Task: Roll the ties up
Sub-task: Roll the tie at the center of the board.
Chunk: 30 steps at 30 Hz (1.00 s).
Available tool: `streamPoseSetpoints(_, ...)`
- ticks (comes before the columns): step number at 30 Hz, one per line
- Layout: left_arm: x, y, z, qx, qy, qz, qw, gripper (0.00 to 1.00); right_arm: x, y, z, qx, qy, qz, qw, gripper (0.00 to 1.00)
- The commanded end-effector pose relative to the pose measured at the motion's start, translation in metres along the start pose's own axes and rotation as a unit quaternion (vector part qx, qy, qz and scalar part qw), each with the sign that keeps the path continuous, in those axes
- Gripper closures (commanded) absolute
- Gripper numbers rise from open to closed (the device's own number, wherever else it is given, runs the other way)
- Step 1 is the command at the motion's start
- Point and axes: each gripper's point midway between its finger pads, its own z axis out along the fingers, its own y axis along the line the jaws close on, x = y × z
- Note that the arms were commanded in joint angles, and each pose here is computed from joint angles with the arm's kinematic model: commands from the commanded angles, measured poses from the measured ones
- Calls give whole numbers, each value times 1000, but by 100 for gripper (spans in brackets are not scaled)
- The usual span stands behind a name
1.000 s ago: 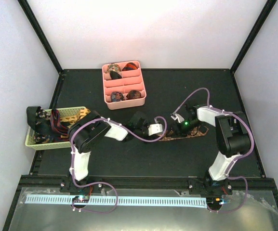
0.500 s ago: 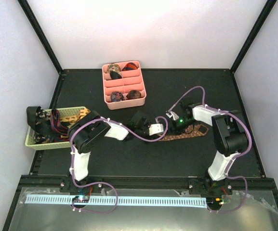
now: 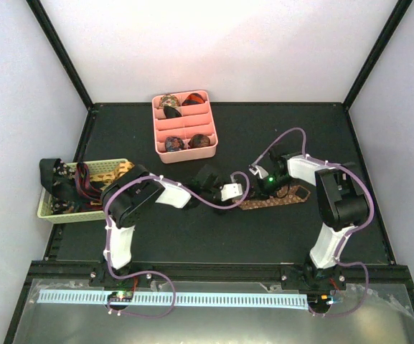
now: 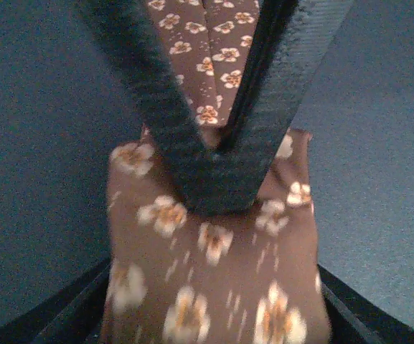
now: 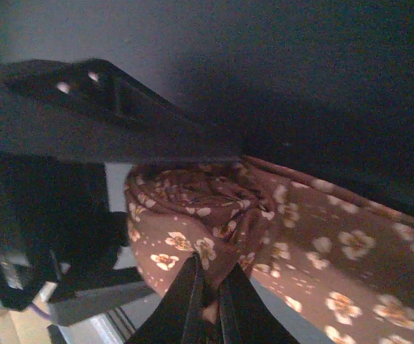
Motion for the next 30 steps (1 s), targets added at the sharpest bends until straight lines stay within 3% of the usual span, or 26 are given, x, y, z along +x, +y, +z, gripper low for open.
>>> streamPoseSetpoints(1, 33, -7, -4, 17, 46, -62, 997, 33, 10, -39, 4, 64, 13, 15, 998, 98)
streamPoseSetpoints(9, -44, 6, -12, 14, -109, -27, 994, 16, 13, -62, 0, 110, 25, 23, 993, 98)
streamPoseSetpoints(16, -34, -2, -1, 21, -129, -28, 991, 12, 17, -73, 0, 136, 36, 25, 990, 98)
streamPoseSetpoints(23, -35, -5, 15, 25, -157, -39, 987, 18, 16, -76, 5, 131, 45, 35, 990, 98)
streamPoseSetpoints(30, -33, -6, 31, 20, -151, -51, 987, 34, 17, -73, 16, 98, 38, 43, 994, 98)
